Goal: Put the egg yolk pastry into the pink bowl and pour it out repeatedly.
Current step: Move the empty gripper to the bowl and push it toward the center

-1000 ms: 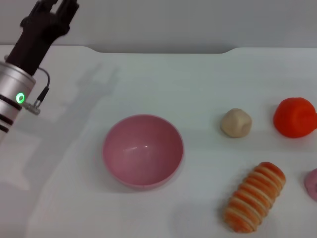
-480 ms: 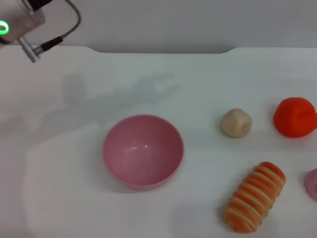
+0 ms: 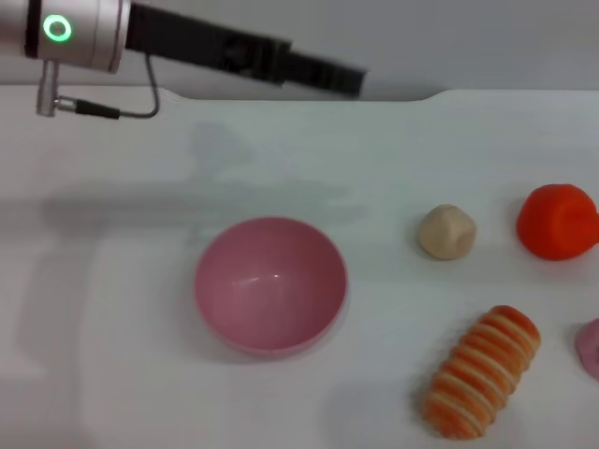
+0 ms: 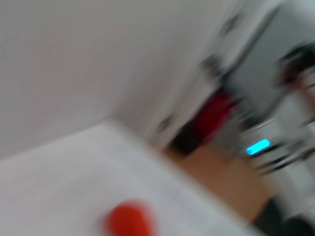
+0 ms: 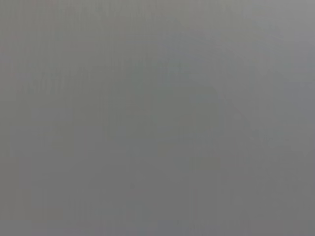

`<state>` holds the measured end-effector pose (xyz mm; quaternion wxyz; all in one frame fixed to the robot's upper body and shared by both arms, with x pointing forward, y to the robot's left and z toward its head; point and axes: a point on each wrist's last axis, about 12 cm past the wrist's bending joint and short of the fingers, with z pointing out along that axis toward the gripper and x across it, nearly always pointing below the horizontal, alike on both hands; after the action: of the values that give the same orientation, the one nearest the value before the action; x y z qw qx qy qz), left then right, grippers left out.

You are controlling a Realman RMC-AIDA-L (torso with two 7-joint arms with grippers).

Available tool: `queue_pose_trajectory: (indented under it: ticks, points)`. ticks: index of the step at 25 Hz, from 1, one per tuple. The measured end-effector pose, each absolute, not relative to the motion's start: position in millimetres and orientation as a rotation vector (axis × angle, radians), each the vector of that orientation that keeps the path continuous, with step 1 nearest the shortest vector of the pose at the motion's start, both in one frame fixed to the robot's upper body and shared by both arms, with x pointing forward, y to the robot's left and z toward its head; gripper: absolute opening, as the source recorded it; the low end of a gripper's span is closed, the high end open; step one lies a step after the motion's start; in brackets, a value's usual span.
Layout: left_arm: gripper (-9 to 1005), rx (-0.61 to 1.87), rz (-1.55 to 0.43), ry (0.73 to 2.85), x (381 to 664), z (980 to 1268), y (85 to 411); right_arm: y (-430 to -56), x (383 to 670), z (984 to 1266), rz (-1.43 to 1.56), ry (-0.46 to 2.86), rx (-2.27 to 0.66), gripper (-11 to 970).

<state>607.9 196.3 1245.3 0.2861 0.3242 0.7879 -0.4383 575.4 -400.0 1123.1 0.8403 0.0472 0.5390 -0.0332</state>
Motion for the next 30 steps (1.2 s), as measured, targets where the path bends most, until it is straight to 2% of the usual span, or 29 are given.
queue_pose_trajectory:
  ticks: [5,10,14,22,30]
  points:
    - [547,0.842,-0.886,2.316,606,1240,191,-403,574,1123,-0.077,1.139,0.107,457]
    - [546,0.874,-0.536,2.432,601,1235,178,-403,574,1123,-0.079,1.139,0.112,455]
    - [546,0.897,-0.345,2.508,597,1224,162,-403,573,1122,-0.078,1.142,0.113,453]
    - [545,0.835,-0.307,2.514,597,1208,161,-404,572,1119,-0.081,1.152,0.120,448]
    - [544,0.751,-0.320,2.558,598,1183,175,-405,572,1118,-0.082,1.159,0.126,444]
